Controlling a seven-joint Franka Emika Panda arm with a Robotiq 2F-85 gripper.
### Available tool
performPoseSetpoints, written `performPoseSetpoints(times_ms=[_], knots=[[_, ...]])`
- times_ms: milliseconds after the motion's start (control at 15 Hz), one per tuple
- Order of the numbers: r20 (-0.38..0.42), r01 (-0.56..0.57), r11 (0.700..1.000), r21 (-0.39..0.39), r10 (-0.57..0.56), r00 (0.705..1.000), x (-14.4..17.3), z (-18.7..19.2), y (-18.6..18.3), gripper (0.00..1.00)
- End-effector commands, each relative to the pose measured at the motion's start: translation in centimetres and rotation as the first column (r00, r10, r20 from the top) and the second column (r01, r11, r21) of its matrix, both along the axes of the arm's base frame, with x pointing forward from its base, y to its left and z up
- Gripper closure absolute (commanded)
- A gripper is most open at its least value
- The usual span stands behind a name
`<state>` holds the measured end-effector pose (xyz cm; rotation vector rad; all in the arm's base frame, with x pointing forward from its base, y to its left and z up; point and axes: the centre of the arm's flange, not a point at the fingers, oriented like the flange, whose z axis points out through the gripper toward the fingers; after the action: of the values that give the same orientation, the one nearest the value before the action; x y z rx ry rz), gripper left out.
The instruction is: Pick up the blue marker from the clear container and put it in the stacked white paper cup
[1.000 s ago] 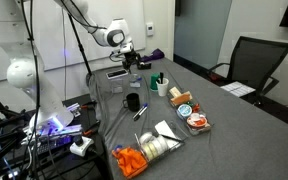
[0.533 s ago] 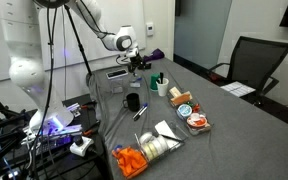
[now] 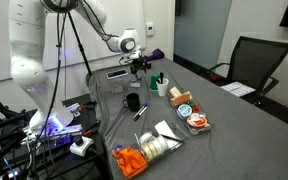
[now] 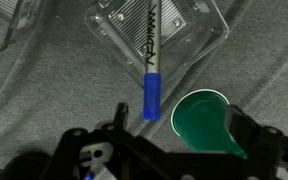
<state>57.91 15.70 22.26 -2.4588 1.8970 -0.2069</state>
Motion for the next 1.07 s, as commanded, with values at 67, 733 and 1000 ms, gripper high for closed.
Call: performPoseSetpoints(times_ms=[67, 733, 1000], knots=[[-0.026, 0.009, 1.000, -0.029, -0.010, 1.000, 0.8, -1.0, 0.3, 0.00], [-0.061, -0.005, 0.998, -0.058, 0.001, 0.998, 0.2, -2.7, 0.1, 0.25], [-0.058, -0.003, 0.998, -0.066, -0.001, 0.998, 0.1, -3.1, -0.1, 0.49]])
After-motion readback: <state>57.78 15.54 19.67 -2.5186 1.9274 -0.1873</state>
